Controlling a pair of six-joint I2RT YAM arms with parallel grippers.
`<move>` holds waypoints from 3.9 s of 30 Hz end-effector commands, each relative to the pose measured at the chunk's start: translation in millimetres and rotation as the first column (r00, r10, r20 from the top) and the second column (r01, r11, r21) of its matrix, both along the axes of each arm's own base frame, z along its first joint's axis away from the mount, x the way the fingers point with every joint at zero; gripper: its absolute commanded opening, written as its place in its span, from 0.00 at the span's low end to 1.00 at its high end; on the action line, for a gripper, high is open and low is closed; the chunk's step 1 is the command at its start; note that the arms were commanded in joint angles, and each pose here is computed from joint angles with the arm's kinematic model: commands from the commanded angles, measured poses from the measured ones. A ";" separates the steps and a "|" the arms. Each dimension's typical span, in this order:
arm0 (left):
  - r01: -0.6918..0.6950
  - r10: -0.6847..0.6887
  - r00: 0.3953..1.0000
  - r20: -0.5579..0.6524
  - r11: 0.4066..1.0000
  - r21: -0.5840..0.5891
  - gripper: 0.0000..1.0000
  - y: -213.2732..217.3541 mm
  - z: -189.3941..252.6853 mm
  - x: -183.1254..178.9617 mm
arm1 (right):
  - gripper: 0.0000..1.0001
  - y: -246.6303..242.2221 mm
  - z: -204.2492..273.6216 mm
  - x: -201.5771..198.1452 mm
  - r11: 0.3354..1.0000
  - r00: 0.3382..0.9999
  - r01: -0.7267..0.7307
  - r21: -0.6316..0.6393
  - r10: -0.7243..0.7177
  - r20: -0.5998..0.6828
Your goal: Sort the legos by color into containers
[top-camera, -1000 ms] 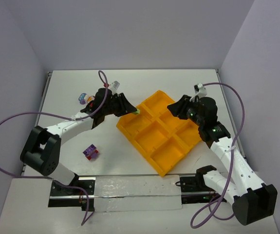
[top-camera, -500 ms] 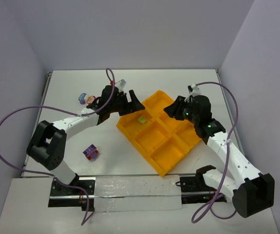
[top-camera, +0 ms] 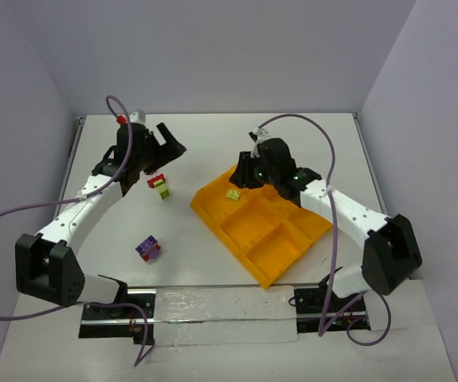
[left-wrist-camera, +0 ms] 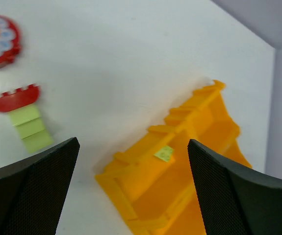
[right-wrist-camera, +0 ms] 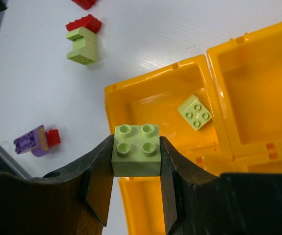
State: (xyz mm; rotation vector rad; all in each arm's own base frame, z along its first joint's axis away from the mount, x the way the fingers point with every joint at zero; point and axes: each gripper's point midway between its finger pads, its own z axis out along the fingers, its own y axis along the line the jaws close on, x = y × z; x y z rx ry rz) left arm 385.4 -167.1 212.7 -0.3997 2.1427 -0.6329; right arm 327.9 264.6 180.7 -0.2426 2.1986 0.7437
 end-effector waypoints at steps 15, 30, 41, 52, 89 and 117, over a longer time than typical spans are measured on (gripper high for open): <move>-0.240 0.303 0.913 -0.274 0.941 0.239 0.95 63.0 -106.7 -24.1 | 0.60 28.4 -14.9 27.5 0.992 1.000 -0.005 -0.123 0.008 0.023; -0.230 0.308 0.889 -0.339 0.940 0.251 0.86 57.6 -155.3 -21.1 | 0.61 17.6 15.2 17.5 0.996 0.996 0.017 -0.083 -0.010 0.087; -0.194 0.317 0.893 -0.321 0.912 0.361 0.74 55.9 -171.4 -8.0 | 0.62 19.5 24.8 15.1 0.998 0.995 0.004 -0.068 0.003 0.096; -0.190 0.338 0.895 -0.290 0.879 0.438 0.59 57.1 -173.1 -2.6 | 0.62 23.2 23.7 15.6 0.998 0.996 -0.006 -0.062 0.011 0.083; 0.497 -0.443 0.856 0.268 0.848 -0.186 0.00 -66.9 80.2 -67.7 | 0.63 21.5 128.6 -28.6 0.961 0.951 -0.197 0.192 0.140 0.275; 0.582 -0.500 0.796 0.342 0.787 -0.204 0.00 -79.1 83.2 -77.1 | 0.70 13.0 171.6 1.1 0.899 0.979 -0.064 0.433 -0.028 0.202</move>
